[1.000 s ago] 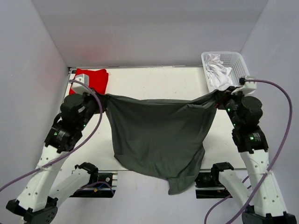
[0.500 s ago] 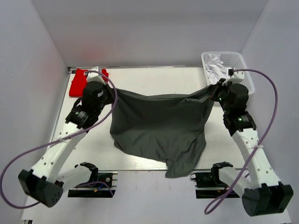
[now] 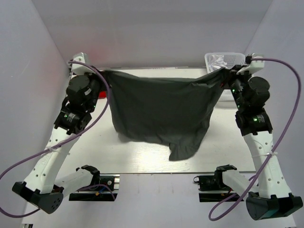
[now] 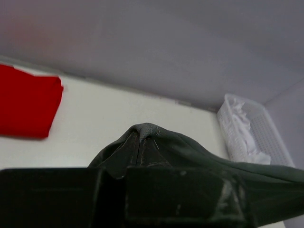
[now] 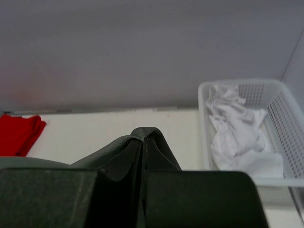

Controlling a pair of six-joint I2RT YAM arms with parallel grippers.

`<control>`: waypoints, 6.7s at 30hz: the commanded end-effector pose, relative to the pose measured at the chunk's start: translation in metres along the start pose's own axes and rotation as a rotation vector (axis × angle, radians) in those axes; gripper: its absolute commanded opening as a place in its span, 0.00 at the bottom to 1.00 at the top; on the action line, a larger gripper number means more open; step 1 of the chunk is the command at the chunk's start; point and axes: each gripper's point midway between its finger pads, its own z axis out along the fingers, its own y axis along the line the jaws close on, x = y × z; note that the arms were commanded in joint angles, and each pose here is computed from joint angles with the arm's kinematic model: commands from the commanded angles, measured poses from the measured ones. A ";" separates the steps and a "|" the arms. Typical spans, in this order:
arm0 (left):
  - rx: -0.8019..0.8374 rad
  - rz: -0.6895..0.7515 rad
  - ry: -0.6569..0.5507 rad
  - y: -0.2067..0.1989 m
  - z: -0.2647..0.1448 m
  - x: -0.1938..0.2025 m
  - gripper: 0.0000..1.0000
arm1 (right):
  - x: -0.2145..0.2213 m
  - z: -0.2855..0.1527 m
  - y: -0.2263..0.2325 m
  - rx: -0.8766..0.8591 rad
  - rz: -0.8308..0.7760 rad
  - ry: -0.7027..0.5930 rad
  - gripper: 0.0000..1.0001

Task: Fold and stack the t-shirts
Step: Flatten out the tshirt

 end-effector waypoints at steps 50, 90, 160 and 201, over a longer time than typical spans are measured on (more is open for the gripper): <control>-0.249 0.219 -0.435 -0.022 0.136 -0.185 0.00 | -0.258 0.125 0.033 -0.056 -0.078 -0.650 0.00; 0.335 0.045 -0.658 -0.057 -0.200 -0.254 0.00 | -0.288 -0.217 0.080 -0.294 -0.195 -0.876 0.00; -0.350 0.051 0.257 0.135 0.318 0.189 0.08 | 0.197 0.316 -0.041 0.074 0.018 0.259 0.05; -0.231 -0.148 0.899 0.129 -0.017 0.319 0.90 | 0.306 -0.086 0.040 0.023 0.270 1.111 0.90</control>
